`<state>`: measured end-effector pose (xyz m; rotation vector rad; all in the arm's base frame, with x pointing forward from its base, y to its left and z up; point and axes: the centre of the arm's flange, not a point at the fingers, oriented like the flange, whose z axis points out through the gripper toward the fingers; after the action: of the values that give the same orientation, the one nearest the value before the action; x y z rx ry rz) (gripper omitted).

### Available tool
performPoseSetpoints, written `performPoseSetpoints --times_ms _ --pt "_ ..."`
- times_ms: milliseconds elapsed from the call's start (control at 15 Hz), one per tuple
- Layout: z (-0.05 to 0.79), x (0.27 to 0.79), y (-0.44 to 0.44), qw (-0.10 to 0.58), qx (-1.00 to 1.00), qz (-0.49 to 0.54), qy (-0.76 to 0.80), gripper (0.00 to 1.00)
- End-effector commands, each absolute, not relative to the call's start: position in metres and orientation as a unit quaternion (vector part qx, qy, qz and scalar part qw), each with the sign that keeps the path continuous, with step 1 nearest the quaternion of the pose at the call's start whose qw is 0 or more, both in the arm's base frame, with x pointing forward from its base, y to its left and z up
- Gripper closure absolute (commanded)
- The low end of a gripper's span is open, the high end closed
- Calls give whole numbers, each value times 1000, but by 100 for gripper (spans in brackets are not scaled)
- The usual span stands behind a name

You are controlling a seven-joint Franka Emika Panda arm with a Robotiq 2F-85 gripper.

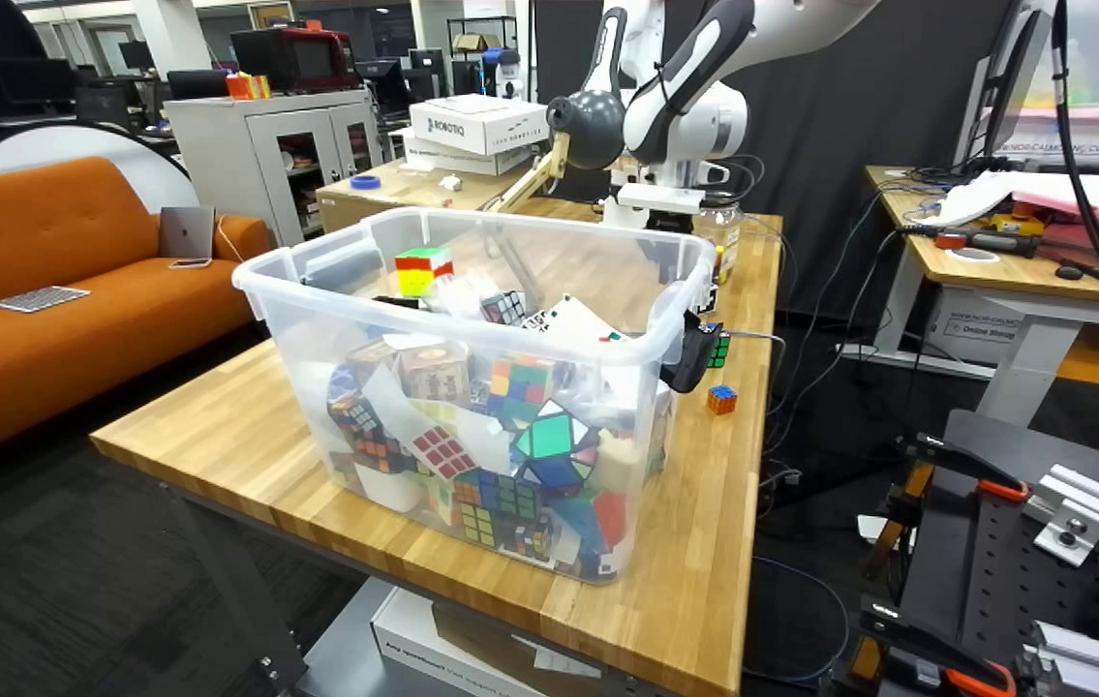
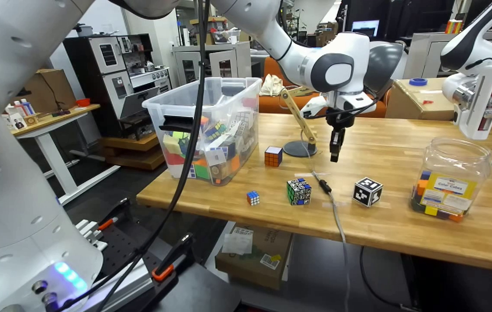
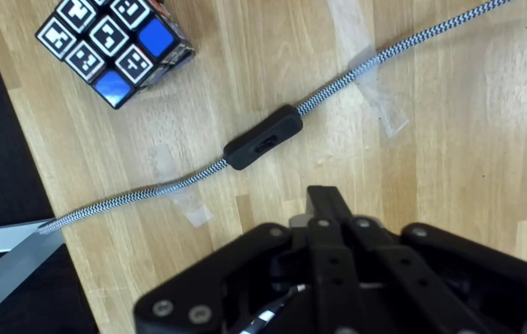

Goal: Turn on the grey lamp, place the Rubik's cube on the right inside the container on the left

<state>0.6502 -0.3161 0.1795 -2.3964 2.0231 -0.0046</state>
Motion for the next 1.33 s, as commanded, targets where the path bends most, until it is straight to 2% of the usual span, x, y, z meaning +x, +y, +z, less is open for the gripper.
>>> performPoseSetpoints --times_ms 0,467,1267 --pt "180 650 -316 3 -764 -1 645 99" --pt "181 651 -316 3 -764 0 645 100" --pt "118 656 -315 -21 -766 40 642 100"
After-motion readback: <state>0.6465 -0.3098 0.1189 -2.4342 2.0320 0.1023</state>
